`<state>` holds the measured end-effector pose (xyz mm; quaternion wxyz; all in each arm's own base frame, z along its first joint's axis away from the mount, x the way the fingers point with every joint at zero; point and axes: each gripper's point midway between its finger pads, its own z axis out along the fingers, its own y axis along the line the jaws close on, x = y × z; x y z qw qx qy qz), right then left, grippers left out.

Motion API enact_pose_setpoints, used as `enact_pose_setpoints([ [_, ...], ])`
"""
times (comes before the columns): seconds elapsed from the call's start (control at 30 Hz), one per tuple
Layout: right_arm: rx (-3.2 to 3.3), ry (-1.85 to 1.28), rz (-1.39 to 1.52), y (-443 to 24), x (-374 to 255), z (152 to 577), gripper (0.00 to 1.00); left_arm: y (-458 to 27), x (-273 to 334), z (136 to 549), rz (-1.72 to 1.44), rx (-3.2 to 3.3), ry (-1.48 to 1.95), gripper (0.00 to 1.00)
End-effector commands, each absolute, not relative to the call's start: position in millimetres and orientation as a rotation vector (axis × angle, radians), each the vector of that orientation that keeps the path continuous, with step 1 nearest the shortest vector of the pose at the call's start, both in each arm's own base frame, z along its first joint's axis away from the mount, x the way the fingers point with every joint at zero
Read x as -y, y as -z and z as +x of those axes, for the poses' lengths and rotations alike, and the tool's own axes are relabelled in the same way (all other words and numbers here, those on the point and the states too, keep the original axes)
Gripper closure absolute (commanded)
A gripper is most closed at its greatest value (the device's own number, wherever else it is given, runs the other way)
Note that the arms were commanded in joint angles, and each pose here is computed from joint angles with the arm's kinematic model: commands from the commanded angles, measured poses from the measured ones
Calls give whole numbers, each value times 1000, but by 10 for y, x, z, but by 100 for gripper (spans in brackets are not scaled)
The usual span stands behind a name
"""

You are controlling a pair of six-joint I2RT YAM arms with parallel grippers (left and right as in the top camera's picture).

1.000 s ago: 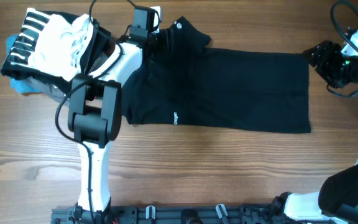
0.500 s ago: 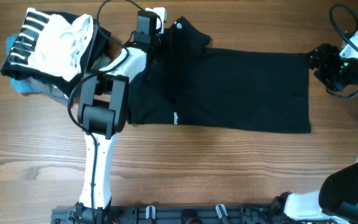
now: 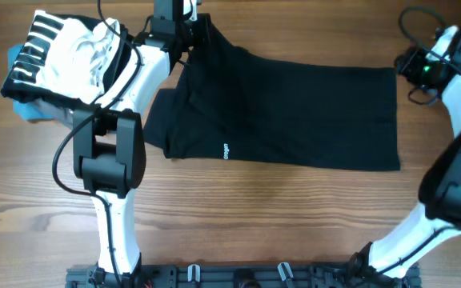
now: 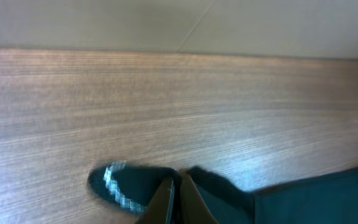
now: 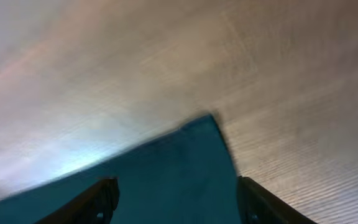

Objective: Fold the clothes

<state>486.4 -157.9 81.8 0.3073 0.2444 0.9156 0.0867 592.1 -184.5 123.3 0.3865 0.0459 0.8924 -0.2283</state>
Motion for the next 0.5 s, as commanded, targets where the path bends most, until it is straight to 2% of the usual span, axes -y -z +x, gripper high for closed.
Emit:
enact_pose_setpoints([
  [0.0,-2514,-108,691,-148,1738,4851,34,-1313,1810,5845,111,-2298,556,96],
  [0.17,-2532,-291,635,137,1467,4956,36,-1190,1831,5723,111,-2368,553,96],
  [0.23,-2540,-336,594,150,1303,4997,50,-1178,1828,5712,110,-2375,553,96],
  [0.27,-2543,-330,582,150,1264,5013,53,-1181,1828,5713,110,-2374,553,96],
  [0.33,-2536,-316,573,138,1248,5043,69,-1218,1827,5713,111,-2367,553,96],
  [0.37,-2532,-296,582,130,1281,5051,78,-1248,1827,5711,112,-2363,553,96],
  [0.4,-2524,-279,579,86,1307,5072,96,-1292,1825,5704,112,-2358,554,96],
  [0.47,-2462,-251,553,-210,1367,5185,96,-1399,1813,5668,112,-2353,552,96],
])
